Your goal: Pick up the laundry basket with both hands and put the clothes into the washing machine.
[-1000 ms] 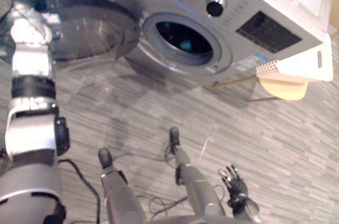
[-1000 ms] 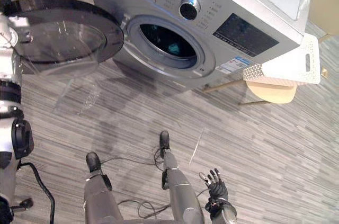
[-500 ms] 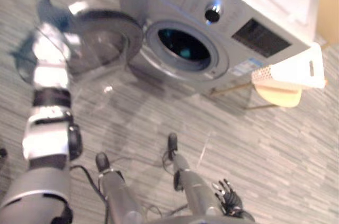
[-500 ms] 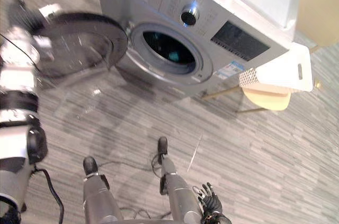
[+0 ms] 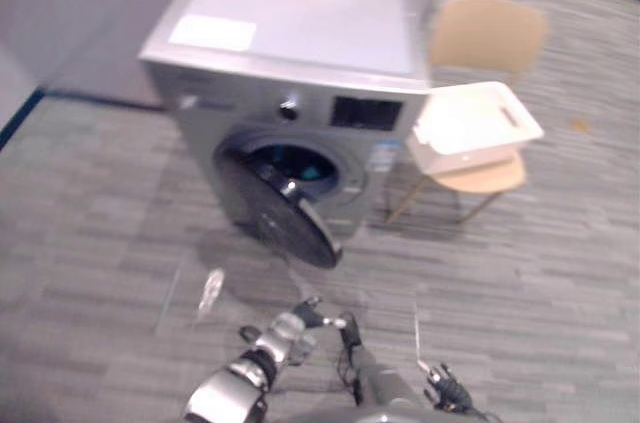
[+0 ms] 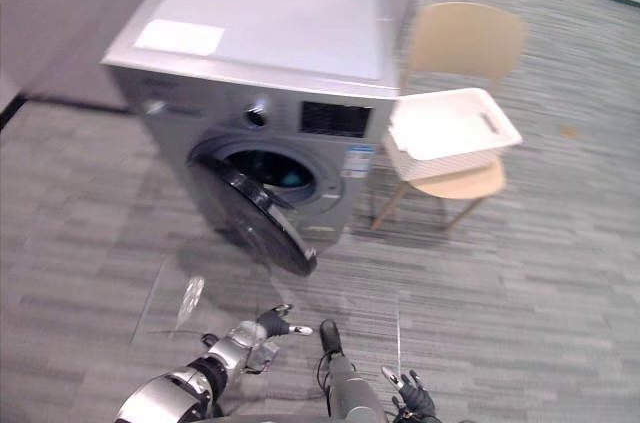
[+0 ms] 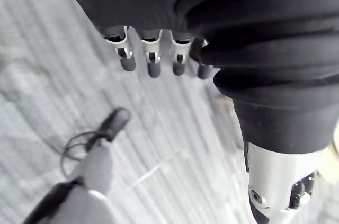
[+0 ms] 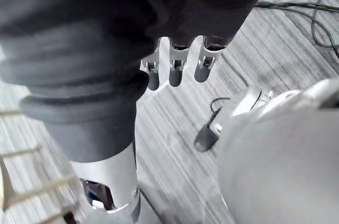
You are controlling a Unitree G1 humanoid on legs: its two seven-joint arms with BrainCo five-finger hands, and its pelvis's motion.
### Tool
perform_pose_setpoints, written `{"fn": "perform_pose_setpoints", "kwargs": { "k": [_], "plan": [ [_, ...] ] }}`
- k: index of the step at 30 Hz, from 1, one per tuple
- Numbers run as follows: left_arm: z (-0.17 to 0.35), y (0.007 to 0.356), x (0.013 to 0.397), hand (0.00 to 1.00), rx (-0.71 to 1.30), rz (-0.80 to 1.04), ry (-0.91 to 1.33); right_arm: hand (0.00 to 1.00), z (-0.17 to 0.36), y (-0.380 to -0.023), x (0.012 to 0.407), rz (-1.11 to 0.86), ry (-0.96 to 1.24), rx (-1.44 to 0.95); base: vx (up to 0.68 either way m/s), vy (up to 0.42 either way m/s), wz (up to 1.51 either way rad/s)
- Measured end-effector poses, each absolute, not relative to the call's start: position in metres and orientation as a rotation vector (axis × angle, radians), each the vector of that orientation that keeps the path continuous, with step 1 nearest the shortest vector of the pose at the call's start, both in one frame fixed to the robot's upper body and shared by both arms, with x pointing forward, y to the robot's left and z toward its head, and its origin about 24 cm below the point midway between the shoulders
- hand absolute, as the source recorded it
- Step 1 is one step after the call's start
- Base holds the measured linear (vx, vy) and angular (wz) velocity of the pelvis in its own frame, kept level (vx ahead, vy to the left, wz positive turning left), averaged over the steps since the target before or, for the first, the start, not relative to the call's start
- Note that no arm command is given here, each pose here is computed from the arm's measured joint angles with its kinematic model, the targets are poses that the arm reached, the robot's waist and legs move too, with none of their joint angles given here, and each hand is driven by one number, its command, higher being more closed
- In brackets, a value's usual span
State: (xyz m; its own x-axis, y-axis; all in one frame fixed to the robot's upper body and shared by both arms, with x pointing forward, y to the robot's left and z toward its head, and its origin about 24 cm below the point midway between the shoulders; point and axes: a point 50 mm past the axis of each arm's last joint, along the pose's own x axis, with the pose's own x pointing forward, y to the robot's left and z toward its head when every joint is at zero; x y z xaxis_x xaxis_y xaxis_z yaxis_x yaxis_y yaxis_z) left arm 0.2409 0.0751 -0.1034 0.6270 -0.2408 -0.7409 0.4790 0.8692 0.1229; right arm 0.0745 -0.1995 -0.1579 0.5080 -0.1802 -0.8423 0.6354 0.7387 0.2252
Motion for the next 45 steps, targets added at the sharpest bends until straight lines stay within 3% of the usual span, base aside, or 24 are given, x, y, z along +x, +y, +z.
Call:
{"fn": "perform_pose_setpoints", "kwargs": {
  "k": [4, 8, 13, 17, 21, 26, 34, 38, 42, 45],
  "plan": [
    [-0.065, 0.065, 0.285, 0.00, 0.281, -0.356, 0.607, 0.00, -0.162, -0.209, 0.045, -0.632, 0.973, 0.569, 0.05, 0.011, -0.42],
    [-0.061, 0.068, 0.289, 0.00, 0.228, -0.315, 0.572, 0.00, -0.163, -0.219, 0.034, -0.690, 1.003, 0.542, 0.04, 0.013, 0.05],
    [-0.102, 0.094, 0.244, 0.00, 0.205, -0.262, 0.745, 0.00, -0.165, -0.222, 0.026, -0.718, 1.035, 0.534, 0.00, 0.010, 0.35],
    [-0.143, 0.146, 0.179, 0.00, 0.288, -0.216, 0.988, 0.00, -0.167, -0.221, 0.025, -0.719, 1.068, 0.534, -0.01, -0.017, 0.28],
    [-0.159, 0.175, 0.136, 0.00, 0.322, -0.180, 1.110, 0.00, -0.168, -0.222, 0.034, -0.697, 1.066, 0.525, -0.01, -0.015, 0.39],
    [-0.168, 0.189, 0.096, 0.00, 0.254, -0.082, 1.206, 0.00, -0.166, -0.226, 0.045, -0.647, 1.064, 0.485, 0.00, 0.009, 0.47],
    [-0.172, 0.203, 0.062, 0.00, -0.041, 0.260, 1.238, 0.00, -0.167, -0.223, 0.054, -0.581, 1.085, 0.437, 0.00, -0.003, 0.53],
    [-0.166, 0.217, 0.060, 0.00, -0.181, 0.466, 1.136, 0.00, -0.167, -0.211, 0.064, -0.467, 1.089, 0.371, -0.07, -0.063, 0.08],
    [-0.167, 0.204, 0.060, 0.00, -0.279, 0.509, 1.110, 0.00, -0.159, -0.220, 0.091, -0.368, 1.028, 0.250, -0.06, 0.107, 0.21],
    [-0.170, 0.200, 0.041, 0.00, -0.296, 0.532, 1.156, 0.00, -0.155, -0.207, 0.114, -0.251, 0.993, 0.196, 0.02, 0.119, -0.03]
  ]
}}
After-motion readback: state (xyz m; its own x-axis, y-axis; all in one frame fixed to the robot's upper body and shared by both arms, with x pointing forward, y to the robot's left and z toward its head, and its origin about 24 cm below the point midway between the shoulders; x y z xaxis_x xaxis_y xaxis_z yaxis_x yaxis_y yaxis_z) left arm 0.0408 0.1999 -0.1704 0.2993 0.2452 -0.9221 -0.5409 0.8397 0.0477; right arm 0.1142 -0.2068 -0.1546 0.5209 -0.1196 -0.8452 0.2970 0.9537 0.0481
